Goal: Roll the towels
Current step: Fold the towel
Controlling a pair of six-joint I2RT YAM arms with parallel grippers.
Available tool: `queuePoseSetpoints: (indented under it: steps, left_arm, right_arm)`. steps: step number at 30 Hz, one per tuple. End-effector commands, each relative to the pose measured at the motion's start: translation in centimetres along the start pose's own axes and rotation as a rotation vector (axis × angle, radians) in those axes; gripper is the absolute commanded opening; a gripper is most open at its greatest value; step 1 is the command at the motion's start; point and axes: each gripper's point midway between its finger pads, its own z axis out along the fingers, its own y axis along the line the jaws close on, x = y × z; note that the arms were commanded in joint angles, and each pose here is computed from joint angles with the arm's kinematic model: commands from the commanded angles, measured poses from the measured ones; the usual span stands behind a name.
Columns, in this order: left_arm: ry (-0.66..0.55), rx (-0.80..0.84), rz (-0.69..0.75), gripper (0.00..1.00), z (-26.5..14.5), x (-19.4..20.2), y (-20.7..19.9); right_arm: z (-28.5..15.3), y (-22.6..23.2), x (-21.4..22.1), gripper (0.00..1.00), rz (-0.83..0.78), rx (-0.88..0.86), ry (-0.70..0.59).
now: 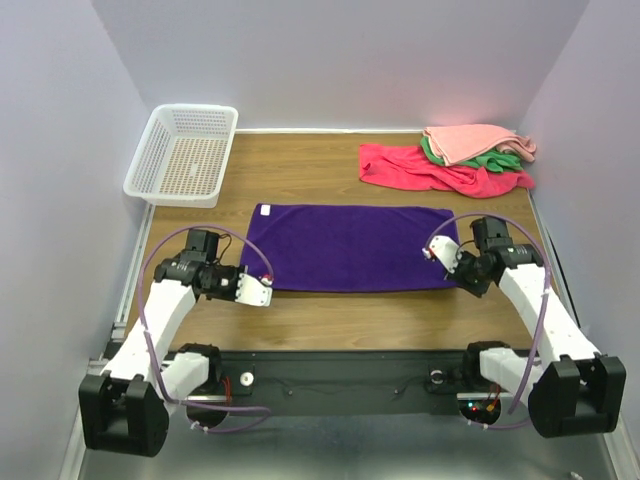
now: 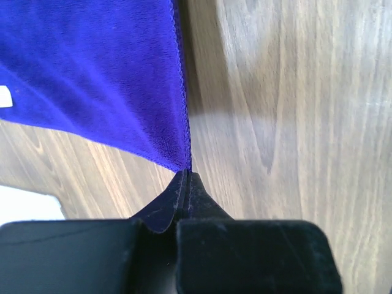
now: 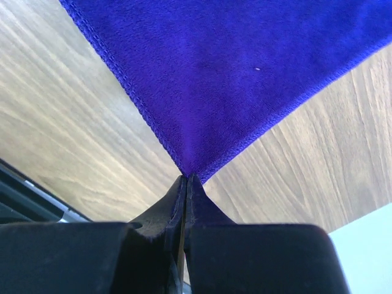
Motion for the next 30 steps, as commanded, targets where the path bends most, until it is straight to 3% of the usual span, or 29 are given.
queuePoseSetpoints:
  steps: [1, 9, 13, 17, 24, 30]
  left_arm:
    - [-0.002, 0.054, -0.045, 0.00, -0.4, 0.0, -3.1]
    - [-0.037, -0.018, -0.054, 0.00, -1.9, -1.3, -3.0]
    - [-0.067, -0.112, -0.186, 0.00, -1.8, -1.5, 1.2]
    - [-0.068, -0.108, -0.425, 0.00, -0.9, -0.7, 5.4]
    - [-0.075, -0.190, -0.628, 0.00, -1.1, 1.8, 14.0]
    - [-0.054, -0.192, -0.750, 0.00, 0.7, 4.3, 17.7]
  right_arm:
    - [-1.6, 0.2, 0.5, 0.01, -0.006, 0.027, 0.006]
    - [-2.9, 1.1, 0.0, 0.00, 0.009, 0.017, -0.038]
    - [-2.4, -0.6, -1.5, 0.01, 0.044, 0.005, -0.052]
    - [-1.3, -3.5, -3.0, 0.01, 0.064, 0.015, -0.060]
    - [0.4, -8.3, -3.8, 0.01, 0.110, 0.026, -0.064]
    - [1.9, -12.4, -4.5, 0.01, 0.167, 0.045, -0.070]
